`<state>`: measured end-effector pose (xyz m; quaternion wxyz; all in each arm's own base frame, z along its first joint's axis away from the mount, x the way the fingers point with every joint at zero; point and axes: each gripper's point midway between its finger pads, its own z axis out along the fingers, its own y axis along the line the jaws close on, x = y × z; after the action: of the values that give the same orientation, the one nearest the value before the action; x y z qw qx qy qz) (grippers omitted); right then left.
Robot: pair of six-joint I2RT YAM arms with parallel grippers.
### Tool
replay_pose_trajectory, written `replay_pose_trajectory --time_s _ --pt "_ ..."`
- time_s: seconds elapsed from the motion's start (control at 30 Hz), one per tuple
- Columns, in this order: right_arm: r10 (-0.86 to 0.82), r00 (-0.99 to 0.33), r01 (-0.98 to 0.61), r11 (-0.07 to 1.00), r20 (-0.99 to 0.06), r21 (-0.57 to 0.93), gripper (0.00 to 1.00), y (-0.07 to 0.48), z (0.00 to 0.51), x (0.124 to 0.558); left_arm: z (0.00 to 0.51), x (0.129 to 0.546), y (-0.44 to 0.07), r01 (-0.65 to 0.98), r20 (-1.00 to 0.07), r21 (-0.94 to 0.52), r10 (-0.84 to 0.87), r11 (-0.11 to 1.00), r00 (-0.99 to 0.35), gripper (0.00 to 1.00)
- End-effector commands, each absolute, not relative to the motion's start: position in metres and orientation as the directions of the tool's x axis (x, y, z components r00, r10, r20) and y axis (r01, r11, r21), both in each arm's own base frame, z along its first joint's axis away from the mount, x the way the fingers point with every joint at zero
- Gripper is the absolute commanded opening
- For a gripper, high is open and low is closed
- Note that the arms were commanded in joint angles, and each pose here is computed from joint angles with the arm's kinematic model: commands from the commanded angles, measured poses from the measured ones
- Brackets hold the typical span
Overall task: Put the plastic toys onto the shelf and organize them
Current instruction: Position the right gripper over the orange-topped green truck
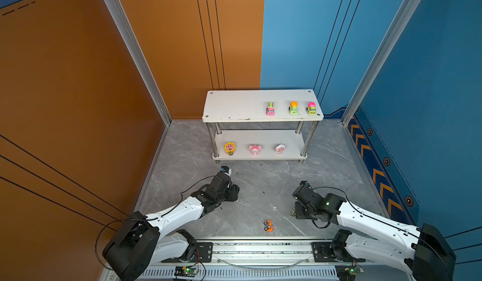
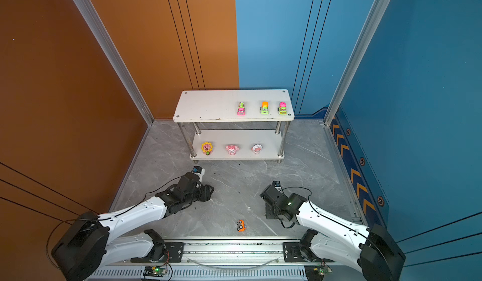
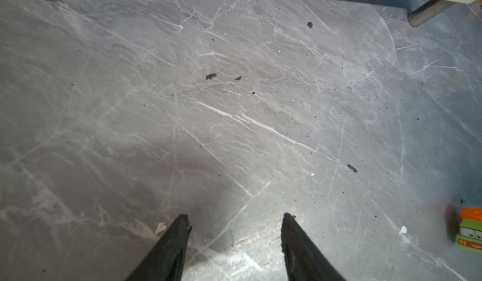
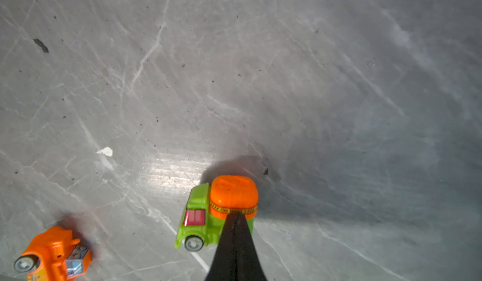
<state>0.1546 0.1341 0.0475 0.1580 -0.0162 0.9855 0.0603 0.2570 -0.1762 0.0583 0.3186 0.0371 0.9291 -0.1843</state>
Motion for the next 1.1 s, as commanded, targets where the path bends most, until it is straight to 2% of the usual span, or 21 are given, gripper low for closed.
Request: replay_pose_trajectory --time_s 0.0,0.67,1.07 --pt "-0.034 -0.96 -0.058 0.995 -0.278 0.08 0.0 0.129 0.055 0.145 0.072 0.261 -0.185 0.22 -0.628 -0.332 -0.041 0.917 -0.777 0.59" --pt "-0.054 -0.985 -0.063 0.997 -0.163 0.047 0.0 0.129 0.011 0.121 0.069 0.261 -0.186 0.218 -0.618 -0.332 -0.037 0.918 -0.785 0.59" --pt "-0.03 -0.988 -0.037 0.999 -0.15 0.039 0.0 0.123 0.002 0.104 0.067 0.264 -0.191 0.223 -0.613 -0.339 -0.035 0.914 -0.789 0.59"
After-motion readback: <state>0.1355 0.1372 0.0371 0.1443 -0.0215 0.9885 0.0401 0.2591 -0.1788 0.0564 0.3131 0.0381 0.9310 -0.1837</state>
